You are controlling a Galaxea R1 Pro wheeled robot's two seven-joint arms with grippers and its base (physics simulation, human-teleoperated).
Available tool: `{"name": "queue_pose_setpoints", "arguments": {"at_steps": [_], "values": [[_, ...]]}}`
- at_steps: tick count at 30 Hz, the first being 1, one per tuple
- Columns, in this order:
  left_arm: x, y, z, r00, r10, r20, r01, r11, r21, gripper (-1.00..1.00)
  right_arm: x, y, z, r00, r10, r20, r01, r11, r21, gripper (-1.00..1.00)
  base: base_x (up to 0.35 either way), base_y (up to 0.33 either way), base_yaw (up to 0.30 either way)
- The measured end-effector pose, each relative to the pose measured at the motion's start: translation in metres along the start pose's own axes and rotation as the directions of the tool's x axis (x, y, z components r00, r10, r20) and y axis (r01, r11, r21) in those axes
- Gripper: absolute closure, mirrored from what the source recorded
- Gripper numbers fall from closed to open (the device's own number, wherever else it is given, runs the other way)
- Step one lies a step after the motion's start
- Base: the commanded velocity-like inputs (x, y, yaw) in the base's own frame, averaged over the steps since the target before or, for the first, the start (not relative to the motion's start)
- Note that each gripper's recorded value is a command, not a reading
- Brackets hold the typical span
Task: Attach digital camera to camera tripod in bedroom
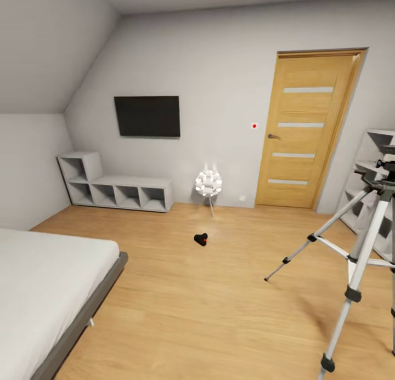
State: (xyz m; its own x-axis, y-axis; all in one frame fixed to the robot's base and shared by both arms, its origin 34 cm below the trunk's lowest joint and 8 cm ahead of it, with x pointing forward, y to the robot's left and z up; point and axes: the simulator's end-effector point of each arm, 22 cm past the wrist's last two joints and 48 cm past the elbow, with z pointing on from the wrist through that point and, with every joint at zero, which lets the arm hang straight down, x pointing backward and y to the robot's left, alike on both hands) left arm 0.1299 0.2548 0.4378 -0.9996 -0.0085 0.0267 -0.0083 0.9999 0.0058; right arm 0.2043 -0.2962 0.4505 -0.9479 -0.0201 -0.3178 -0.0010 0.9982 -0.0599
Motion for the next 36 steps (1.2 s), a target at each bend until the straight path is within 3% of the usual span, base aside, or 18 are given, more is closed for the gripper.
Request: {"name": "queue_pose_setpoints", "arguments": {"at_steps": [17, 36], "values": [[0.0, 0.0012, 0.0, 1.0, 0.0, 0.0, 0.0, 1.0, -0.001, -1.0, 0.0, -0.0002, -0.0001, 1.0, 0.0, 0.0, 0.0, 1.0, 0.0, -1.0, 0.278, 0.134, 0.0], [0.0, 0.0012, 0.0, 1.0, 0.0, 0.0, 0.0, 1.0, -0.002, -1.0, -0.0002, -0.0002, -0.0001, 1.0, 0.0, 0.001, 0.0, 1.0, 0.0, -1.0, 0.335, 0.018, 0.0]]}}
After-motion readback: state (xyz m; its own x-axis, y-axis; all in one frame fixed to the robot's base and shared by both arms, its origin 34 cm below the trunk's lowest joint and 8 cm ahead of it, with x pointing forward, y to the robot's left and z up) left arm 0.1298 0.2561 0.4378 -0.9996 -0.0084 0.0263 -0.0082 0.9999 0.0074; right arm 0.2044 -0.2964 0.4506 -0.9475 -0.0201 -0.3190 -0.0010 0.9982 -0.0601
